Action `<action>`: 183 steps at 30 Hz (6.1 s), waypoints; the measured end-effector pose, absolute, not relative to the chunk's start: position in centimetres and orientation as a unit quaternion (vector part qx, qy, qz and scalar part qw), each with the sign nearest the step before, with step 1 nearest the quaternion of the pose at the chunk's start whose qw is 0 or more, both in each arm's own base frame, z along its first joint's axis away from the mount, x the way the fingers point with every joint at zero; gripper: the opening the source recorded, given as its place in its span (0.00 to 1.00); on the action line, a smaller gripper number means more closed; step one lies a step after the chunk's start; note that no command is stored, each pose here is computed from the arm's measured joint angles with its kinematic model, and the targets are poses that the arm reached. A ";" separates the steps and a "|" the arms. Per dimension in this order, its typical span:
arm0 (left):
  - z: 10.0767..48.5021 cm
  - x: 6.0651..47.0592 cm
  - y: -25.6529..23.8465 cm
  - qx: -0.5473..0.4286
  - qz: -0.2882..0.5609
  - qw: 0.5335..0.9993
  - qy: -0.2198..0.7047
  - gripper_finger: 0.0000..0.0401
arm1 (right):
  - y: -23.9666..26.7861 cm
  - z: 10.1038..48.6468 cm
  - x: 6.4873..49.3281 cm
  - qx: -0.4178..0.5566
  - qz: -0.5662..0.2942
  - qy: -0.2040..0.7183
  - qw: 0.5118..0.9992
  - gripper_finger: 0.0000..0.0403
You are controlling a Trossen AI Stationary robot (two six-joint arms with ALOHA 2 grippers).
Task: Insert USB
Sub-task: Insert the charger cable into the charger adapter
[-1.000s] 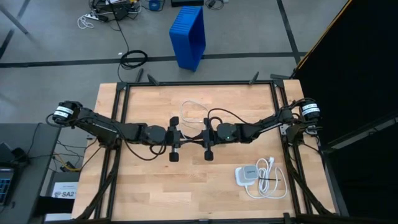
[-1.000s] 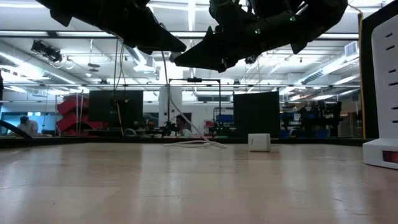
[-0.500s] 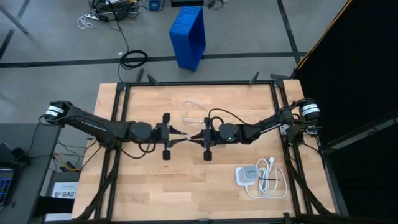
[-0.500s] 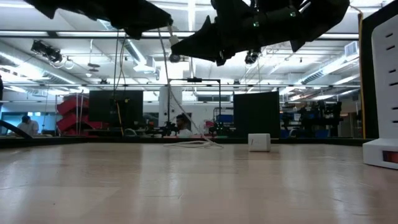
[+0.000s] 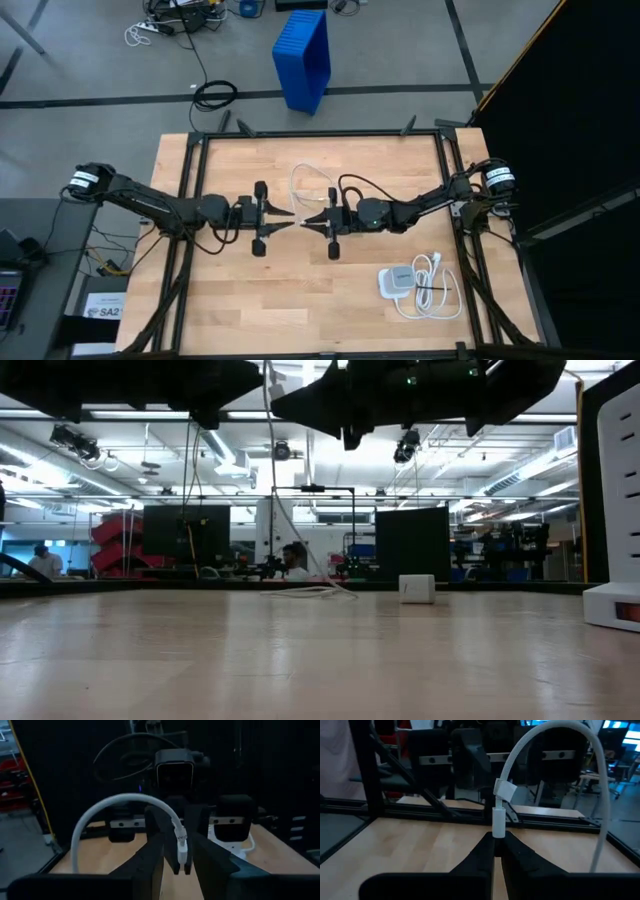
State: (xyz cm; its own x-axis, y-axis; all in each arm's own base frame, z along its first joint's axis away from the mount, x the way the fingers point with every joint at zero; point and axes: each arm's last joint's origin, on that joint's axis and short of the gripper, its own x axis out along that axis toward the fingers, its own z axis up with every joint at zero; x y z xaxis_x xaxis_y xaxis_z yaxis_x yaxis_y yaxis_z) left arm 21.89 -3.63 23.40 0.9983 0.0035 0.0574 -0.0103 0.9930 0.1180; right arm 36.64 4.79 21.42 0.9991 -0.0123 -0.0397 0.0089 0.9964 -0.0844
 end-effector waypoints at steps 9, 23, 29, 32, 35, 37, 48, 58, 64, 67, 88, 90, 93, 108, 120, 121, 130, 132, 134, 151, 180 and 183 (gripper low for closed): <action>22.9 23.7 -3.9 0.061 0.007 0.998 -0.012 0.43 | 4.8 21.4 36.6 -0.042 -0.005 0.020 0.999 0.00; 22.9 25.1 -4.1 0.072 0.034 0.997 -0.007 0.29 | 4.8 21.3 36.6 -0.044 -0.007 0.027 0.999 0.00; 22.9 25.1 -4.0 0.073 0.036 0.997 -0.004 0.18 | 4.7 21.3 36.6 -0.045 -0.007 0.027 0.999 0.00; 22.8 25.1 -4.1 0.074 0.036 0.997 0.001 0.13 | 4.7 21.3 36.6 -0.045 -0.008 0.027 0.999 0.00; 22.7 25.1 -4.1 0.083 0.035 0.996 0.003 0.06 | 4.7 21.3 36.6 -0.046 -0.009 0.028 0.999 0.00; 22.7 25.1 -4.1 0.088 0.033 0.996 0.005 0.03 | 4.7 21.2 36.6 -0.047 -0.009 0.029 0.998 0.00; 22.8 25.0 -4.0 0.090 0.037 0.995 0.008 0.01 | 4.7 21.1 36.6 -0.048 -0.022 0.038 0.998 0.02; 23.2 24.5 -3.8 0.089 0.057 0.994 0.001 0.01 | 4.3 22.5 34.5 -0.035 -0.034 0.138 0.989 0.27; 23.2 24.4 -3.8 0.087 0.056 0.995 0.005 0.01 | 3.1 22.4 32.3 -0.006 -0.123 0.242 0.962 0.40; 23.0 24.4 -3.8 0.088 0.056 0.994 0.013 0.01 | 1.9 21.9 31.7 0.006 -0.149 0.287 0.946 0.44; 22.6 24.3 -3.8 0.084 0.054 0.995 0.032 0.01 | -1.1 18.8 30.1 0.096 -0.087 0.484 0.865 0.73; 22.6 24.3 -3.8 0.084 0.053 0.994 0.033 0.01 | -1.0 18.3 30.5 0.094 -0.085 0.485 0.865 0.74; 22.5 24.3 -3.8 0.085 0.053 0.994 0.036 0.02 | -0.8 16.9 30.9 0.082 -0.084 0.505 0.855 0.77; 22.4 24.3 -3.8 0.085 0.052 0.994 0.041 0.02 | -1.1 14.3 31.1 0.077 -0.093 0.549 0.827 0.72; 22.4 24.3 -3.8 0.085 0.052 0.994 0.041 0.02 | -1.1 14.0 31.3 0.066 -0.086 0.549 0.828 0.33; 22.4 24.3 -3.8 0.085 0.052 0.994 0.041 0.02 | -1.1 14.1 31.4 0.062 -0.084 0.546 0.831 0.30; 23.2 24.1 -3.7 0.079 0.062 0.995 0.016 0.02 | -0.6 15.8 32.8 0.033 -0.072 0.453 0.888 0.28; 23.7 23.9 -3.8 0.075 0.061 0.995 0.002 0.02 | 0.0 16.7 33.4 0.021 -0.056 0.410 0.910 0.28; 23.9 23.7 -3.9 0.076 0.058 0.995 -0.005 0.02 | 0.6 17.7 34.2 0.003 -0.036 0.355 0.934 0.28; 26.9 21.5 -6.0 0.068 0.011 0.994 -0.086 0.02 | 5.4 22.7 35.9 -0.119 0.064 0.047 0.990 0.28; 24.5 23.5 -6.0 0.091 0.021 0.995 -0.039 0.02 | 4.4 21.0 37.3 -0.055 0.033 0.009 0.998 0.28; 24.4 23.5 -5.9 0.091 0.031 0.995 -0.034 0.02 | 4.4 21.0 37.3 -0.055 0.034 0.011 0.998 0.28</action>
State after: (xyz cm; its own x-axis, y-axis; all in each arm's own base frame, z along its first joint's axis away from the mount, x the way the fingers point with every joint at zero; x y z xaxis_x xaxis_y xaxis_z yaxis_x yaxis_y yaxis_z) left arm 23.47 -5.89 24.42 0.9959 0.0546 0.0725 -0.0669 0.9814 0.1799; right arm 37.27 4.44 21.00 0.9974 0.0670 -0.0249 -0.0694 0.9915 -0.1097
